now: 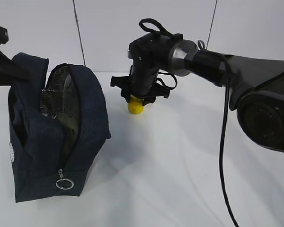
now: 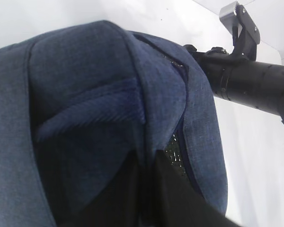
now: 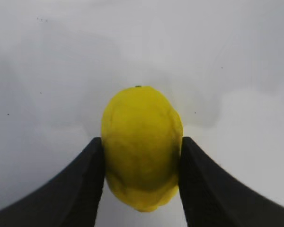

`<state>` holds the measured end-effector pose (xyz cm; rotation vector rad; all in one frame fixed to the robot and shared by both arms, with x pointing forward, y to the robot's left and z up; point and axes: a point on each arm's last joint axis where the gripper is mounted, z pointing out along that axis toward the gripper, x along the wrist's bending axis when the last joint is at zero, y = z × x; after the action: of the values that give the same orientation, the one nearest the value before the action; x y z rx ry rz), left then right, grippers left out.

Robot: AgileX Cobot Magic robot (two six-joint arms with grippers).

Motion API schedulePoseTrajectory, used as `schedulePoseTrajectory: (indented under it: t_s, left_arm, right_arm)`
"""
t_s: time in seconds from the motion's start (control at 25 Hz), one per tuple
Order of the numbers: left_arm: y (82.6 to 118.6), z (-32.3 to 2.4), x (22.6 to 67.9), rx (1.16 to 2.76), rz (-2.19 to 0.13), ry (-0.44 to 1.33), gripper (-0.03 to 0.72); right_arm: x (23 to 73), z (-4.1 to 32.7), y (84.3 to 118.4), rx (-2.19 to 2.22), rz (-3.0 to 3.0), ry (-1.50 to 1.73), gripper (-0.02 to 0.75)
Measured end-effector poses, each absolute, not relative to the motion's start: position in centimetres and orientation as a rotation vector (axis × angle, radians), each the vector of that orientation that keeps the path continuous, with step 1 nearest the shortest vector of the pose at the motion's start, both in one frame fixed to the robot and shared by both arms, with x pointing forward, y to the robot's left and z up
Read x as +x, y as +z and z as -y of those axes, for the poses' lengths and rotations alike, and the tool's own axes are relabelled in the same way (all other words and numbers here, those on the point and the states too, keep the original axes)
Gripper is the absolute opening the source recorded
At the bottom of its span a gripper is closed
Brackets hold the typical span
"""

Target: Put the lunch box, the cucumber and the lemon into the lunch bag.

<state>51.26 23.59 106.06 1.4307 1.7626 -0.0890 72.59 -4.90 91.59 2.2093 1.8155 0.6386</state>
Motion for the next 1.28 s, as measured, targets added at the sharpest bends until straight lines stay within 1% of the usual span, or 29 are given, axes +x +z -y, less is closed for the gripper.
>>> schedulePoseTrajectory:
  t_s: [0.16, 0.96, 1.28]
  left_arm:
    - [106.1, -23.6, 51.3, 1.431, -1.763, -0.089, 0.021]
    - [106.1, -23.6, 51.3, 1.431, -1.763, -0.089, 0.021]
    - [106.1, -23.6, 51.3, 1.431, -1.763, -0.089, 0.021]
  right_arm:
    - [72.6, 4.9, 91.6, 2.211, -1.816, 0.639, 0.382]
    - [72.2, 5.1, 91.5, 2.201, -1.857, 0.554, 0.379]
    - [72.0, 5.4, 92.7, 2.162, -1.882, 0.53, 0.379]
